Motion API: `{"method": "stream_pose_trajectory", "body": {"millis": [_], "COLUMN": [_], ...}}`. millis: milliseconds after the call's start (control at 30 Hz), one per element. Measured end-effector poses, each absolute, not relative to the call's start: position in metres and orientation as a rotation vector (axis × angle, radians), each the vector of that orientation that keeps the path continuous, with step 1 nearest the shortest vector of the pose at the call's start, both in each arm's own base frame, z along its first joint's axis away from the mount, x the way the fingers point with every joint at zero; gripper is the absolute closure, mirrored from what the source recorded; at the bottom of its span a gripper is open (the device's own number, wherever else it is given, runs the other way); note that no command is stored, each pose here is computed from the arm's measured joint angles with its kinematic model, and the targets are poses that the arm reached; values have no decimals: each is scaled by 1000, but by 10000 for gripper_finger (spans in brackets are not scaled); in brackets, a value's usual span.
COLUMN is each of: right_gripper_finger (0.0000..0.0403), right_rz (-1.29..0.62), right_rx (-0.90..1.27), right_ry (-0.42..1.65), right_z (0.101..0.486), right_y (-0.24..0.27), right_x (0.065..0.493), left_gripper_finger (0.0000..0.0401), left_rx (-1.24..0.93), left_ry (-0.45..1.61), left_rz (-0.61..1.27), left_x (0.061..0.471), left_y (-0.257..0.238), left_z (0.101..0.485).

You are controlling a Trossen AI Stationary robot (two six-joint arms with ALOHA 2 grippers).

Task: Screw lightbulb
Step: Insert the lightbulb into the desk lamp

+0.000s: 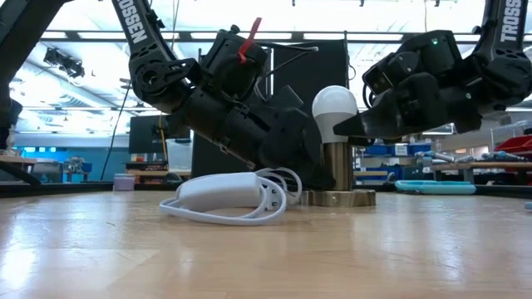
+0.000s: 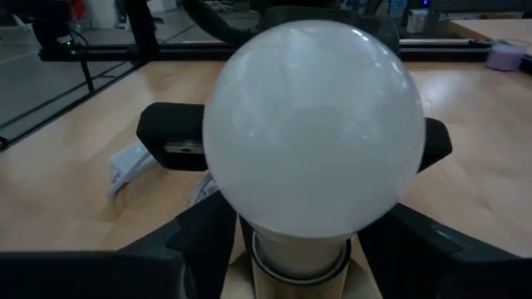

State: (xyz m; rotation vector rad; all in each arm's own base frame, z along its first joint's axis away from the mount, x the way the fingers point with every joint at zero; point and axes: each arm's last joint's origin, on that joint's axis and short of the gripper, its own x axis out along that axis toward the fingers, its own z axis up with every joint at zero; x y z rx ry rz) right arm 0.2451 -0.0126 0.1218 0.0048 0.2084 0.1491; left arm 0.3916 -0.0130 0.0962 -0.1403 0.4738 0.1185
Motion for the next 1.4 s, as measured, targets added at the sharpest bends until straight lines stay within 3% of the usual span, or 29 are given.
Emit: {"method": "stream_pose_trajectory", "body": {"millis": [333, 967, 1400], "right_gripper_finger": [213, 219, 237], "right_rz": [132, -192, -469], "right_rx": [3, 101, 182], "right_ry": [213, 228, 243], "right_z": [121, 120, 123], "right_y": [-12, 17, 40], "right_x": [245, 245, 272], "left_gripper_finger": [213, 213, 213], "left_rx": [-146, -216, -229], "left_ry": [474, 449, 439], "left_rz": [125, 266, 328], "left_x": [391, 391, 390], "left_y": [-13, -10, -11], "left_z": [96, 95, 95]}}
